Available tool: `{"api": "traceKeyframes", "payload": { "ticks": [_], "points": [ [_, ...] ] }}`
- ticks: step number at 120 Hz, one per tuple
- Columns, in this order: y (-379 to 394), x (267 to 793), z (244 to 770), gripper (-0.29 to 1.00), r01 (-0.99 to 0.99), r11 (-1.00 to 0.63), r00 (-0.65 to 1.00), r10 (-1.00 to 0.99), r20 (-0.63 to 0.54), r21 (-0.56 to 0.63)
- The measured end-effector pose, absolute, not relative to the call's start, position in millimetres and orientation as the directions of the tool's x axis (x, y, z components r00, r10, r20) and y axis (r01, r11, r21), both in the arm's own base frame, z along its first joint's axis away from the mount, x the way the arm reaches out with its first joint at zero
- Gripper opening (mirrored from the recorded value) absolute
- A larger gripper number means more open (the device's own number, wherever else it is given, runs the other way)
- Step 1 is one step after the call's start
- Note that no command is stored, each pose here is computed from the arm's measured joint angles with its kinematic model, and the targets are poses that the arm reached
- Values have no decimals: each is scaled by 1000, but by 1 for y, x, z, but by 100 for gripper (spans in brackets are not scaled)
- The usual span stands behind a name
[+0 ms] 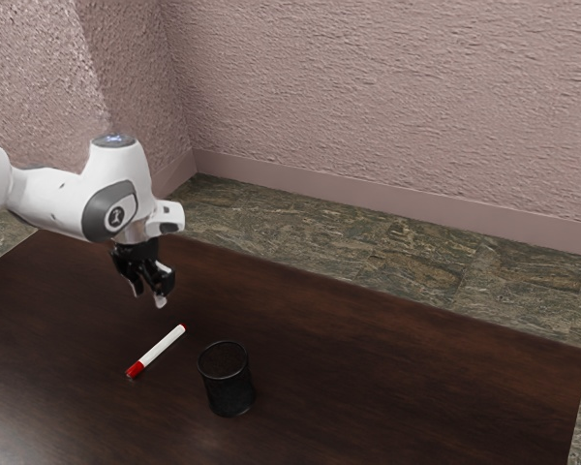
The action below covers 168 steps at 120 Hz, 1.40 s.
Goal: Put the marker into the pen holder.
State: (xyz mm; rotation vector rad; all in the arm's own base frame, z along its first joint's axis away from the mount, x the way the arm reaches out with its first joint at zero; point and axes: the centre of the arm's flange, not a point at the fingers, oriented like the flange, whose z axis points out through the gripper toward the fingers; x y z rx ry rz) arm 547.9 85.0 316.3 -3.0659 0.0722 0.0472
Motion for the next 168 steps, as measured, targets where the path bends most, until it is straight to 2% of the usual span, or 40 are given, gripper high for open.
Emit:
{"api": "traceKeyframes", "payload": {
  "ticks": [46,111,134,153,168],
  "points": [
    [52,543,267,31,-45,-997,997,-40,-71,-66],
    [52,547,248,20,-40,-997,997,-36,-65,-63],
    [49,547,247,2,-43,-997,997,-39,-62,-63],
    [46,548,251,-5,-44,-997,998,-40,-53,-70],
    [34,548,304,-8,-53,-995,998,-56,35,-79]
  ]
}}
